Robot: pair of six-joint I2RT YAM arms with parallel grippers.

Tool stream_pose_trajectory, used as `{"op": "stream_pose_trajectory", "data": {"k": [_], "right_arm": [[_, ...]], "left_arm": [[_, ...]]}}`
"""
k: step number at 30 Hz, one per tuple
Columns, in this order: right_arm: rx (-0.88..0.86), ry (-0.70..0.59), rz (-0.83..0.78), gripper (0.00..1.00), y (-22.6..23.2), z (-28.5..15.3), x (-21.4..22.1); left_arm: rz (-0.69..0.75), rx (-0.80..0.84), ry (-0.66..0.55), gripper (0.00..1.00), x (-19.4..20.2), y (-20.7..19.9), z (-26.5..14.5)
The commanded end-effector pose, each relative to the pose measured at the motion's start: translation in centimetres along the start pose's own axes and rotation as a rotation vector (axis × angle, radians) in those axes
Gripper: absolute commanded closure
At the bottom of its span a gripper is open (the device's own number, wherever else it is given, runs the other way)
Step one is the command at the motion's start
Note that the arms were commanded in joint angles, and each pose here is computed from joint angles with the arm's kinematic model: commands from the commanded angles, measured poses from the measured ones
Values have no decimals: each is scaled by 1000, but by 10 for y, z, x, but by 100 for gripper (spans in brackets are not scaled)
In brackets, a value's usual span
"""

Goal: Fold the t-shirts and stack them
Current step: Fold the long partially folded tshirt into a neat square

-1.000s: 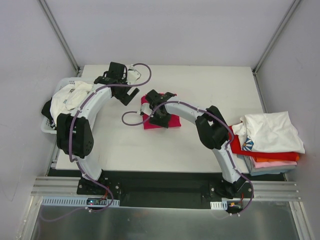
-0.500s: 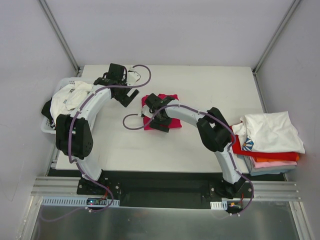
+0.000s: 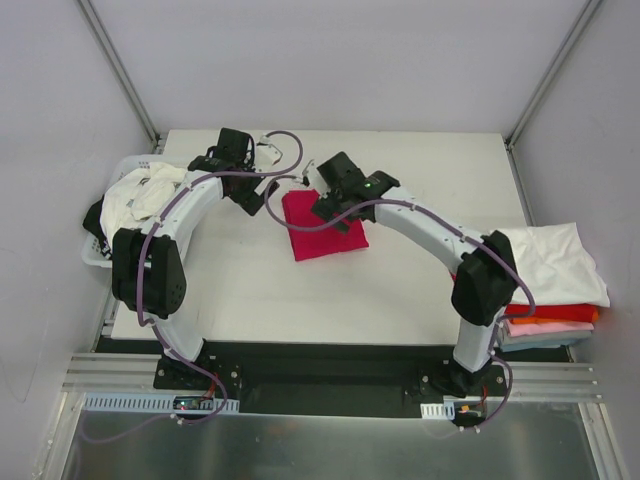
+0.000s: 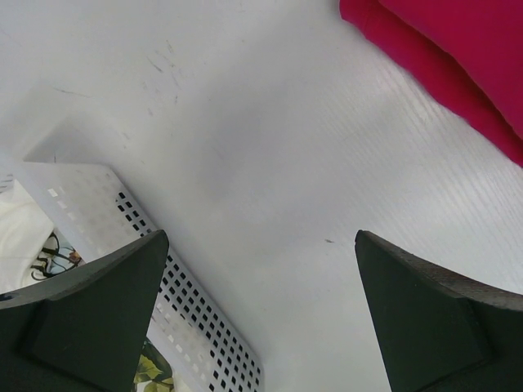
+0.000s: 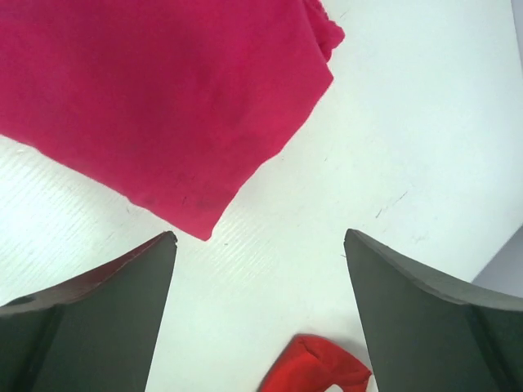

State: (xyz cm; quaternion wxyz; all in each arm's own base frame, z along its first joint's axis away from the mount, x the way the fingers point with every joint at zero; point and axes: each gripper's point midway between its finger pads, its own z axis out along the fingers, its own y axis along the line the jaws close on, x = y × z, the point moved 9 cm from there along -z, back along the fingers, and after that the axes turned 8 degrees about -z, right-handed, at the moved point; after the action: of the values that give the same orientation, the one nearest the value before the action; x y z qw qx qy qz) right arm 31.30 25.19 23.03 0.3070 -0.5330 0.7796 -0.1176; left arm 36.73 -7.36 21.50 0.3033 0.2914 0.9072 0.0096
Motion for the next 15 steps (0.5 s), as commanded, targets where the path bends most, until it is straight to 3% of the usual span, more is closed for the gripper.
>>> {"op": "stream_pose_trajectory", "data": {"k": [1, 6, 15], "right_arm": [[-82, -74, 158, 12, -14, -33, 10], [-262, -107, 293, 12, -19, -26, 23], [-488, -84, 553, 12, -66, 29, 51]], "left_arm": [[-16, 17, -23, 1, -2, -4, -8], [-14, 21, -23, 1, -3, -6, -7], [-10, 10, -4, 1, 1, -7, -5]]}}
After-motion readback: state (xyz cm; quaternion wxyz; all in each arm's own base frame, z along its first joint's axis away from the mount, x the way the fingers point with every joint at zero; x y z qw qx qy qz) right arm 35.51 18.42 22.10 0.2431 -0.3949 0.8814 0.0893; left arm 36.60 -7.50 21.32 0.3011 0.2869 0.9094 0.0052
